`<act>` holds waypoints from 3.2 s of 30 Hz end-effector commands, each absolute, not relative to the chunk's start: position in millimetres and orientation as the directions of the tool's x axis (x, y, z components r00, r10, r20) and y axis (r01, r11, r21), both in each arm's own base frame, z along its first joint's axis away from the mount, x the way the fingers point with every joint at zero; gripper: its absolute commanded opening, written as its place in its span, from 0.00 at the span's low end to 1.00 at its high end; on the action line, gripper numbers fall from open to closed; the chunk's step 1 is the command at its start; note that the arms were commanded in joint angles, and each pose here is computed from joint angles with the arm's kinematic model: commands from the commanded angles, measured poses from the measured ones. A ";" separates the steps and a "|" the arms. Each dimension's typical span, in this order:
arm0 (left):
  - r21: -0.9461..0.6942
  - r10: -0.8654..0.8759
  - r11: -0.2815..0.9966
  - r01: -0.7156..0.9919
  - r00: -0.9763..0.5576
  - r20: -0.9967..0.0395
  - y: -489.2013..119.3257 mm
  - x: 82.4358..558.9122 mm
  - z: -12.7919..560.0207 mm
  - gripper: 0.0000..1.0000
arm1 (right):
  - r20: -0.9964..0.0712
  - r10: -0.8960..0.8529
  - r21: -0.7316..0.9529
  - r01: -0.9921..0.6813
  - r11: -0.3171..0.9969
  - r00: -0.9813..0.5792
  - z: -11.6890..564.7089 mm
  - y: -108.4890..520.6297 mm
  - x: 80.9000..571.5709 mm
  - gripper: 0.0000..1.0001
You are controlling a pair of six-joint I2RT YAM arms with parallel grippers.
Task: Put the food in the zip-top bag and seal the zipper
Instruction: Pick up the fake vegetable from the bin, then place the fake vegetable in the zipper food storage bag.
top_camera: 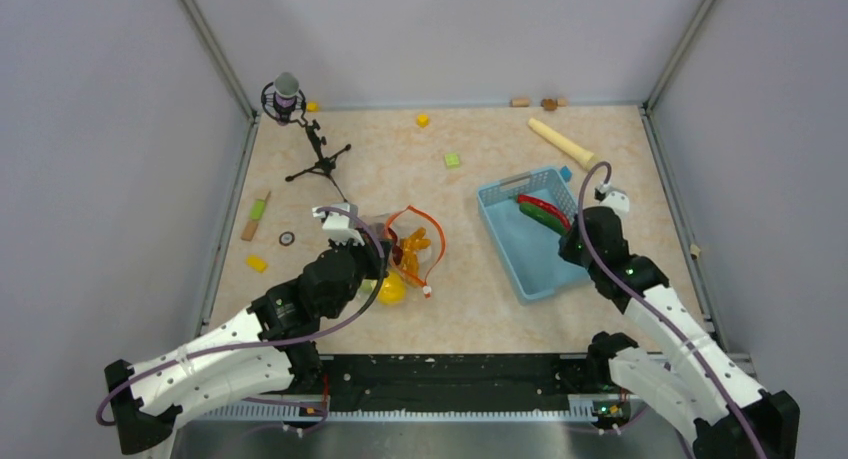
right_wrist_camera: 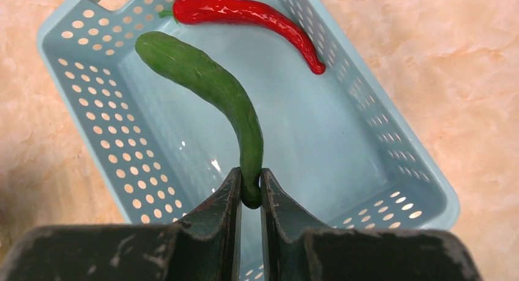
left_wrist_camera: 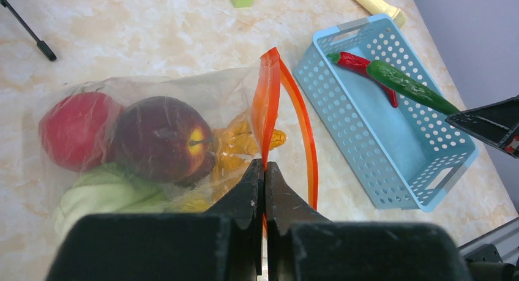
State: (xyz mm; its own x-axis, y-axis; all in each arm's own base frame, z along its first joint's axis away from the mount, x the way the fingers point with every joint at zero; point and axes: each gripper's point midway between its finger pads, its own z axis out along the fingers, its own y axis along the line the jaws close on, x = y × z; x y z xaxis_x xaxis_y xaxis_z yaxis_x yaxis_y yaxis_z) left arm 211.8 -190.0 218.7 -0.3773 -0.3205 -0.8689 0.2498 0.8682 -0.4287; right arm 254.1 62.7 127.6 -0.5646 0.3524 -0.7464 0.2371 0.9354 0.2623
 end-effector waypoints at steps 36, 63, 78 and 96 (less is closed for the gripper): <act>-0.452 -0.313 0.821 0.348 -0.388 -0.867 -210.9 206.4 230.7 0.00 | -0.884 0.134 0.339 -0.418 0.843 -0.448 214.9 303.1 256.4 0.00; -0.456 -0.258 0.751 0.478 -0.423 -0.869 -235.0 192.4 232.6 0.00 | -0.813 0.402 0.581 -0.552 0.598 -0.421 243.8 422.8 240.8 0.04; -0.467 -0.251 0.708 0.530 -0.429 -0.868 -241.3 184.0 237.7 0.00 | -0.770 0.427 0.638 -0.564 0.524 -0.475 226.4 451.2 239.2 0.13; -0.510 -0.435 0.825 0.244 -0.301 -0.848 -173.1 207.7 246.0 0.00 | -0.870 0.209 0.465 -0.601 0.650 -0.448 209.2 433.5 234.8 0.43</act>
